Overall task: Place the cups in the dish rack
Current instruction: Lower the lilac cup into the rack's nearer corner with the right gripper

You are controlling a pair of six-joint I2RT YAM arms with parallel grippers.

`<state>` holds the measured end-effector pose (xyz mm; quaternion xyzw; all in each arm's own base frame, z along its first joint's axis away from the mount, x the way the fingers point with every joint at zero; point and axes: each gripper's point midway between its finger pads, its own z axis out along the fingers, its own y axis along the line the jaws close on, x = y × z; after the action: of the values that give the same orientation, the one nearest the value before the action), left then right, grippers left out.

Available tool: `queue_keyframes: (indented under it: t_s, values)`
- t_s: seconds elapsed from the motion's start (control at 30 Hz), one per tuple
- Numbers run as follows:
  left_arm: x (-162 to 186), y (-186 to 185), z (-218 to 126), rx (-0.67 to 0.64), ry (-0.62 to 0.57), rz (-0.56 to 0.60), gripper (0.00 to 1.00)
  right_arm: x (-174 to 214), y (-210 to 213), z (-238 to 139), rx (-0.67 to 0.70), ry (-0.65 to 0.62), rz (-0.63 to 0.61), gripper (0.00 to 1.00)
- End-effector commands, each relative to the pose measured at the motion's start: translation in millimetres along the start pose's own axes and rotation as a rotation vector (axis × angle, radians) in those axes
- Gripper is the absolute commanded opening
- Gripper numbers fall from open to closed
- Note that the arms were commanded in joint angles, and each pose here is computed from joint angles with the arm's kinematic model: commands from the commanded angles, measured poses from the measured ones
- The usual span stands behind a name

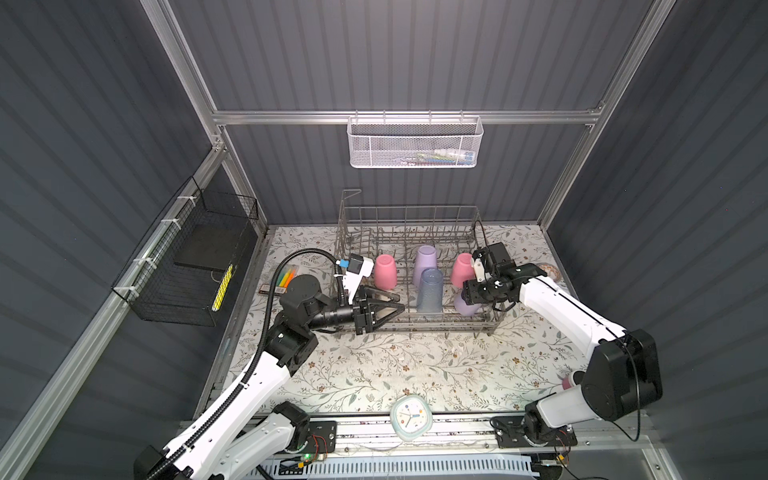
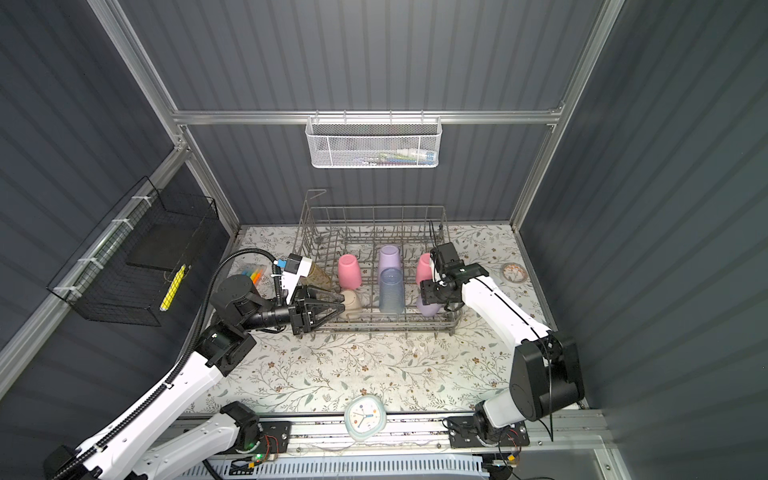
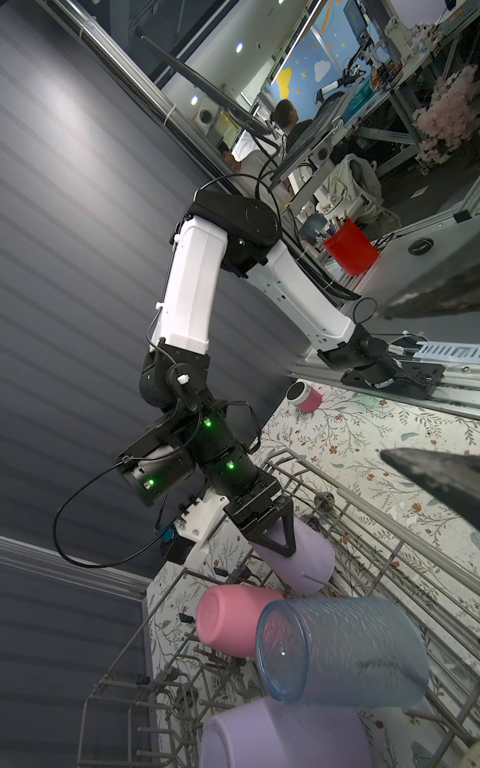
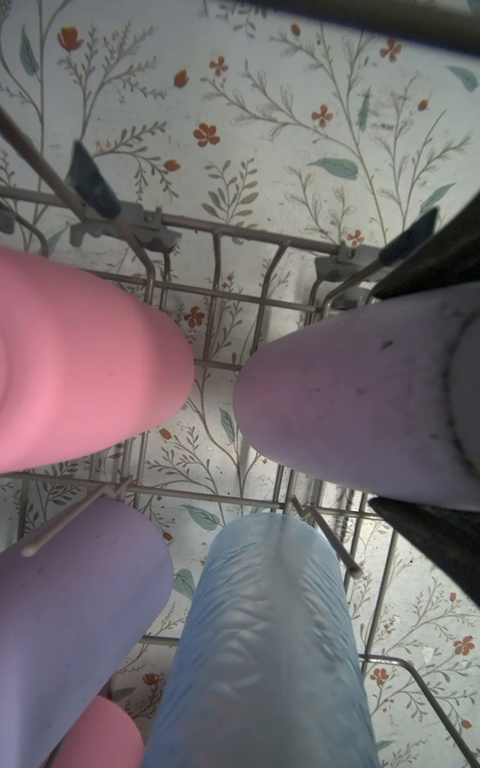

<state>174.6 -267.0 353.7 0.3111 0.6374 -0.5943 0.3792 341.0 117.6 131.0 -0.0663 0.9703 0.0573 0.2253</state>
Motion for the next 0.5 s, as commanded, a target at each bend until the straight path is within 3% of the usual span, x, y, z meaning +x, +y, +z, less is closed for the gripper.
queue_keyframes:
  t_s: [0.0,0.47]
  values:
    - [2.2,-0.6,-0.5,0.013,0.0,0.027,0.51,25.7,-7.5,12.5,0.036,0.096,0.005,0.37]
    - [5.3,2.3,-0.4,0.007,0.003,0.023,0.51,24.8,-7.8,-1.6,0.043,0.078,0.006,0.74]
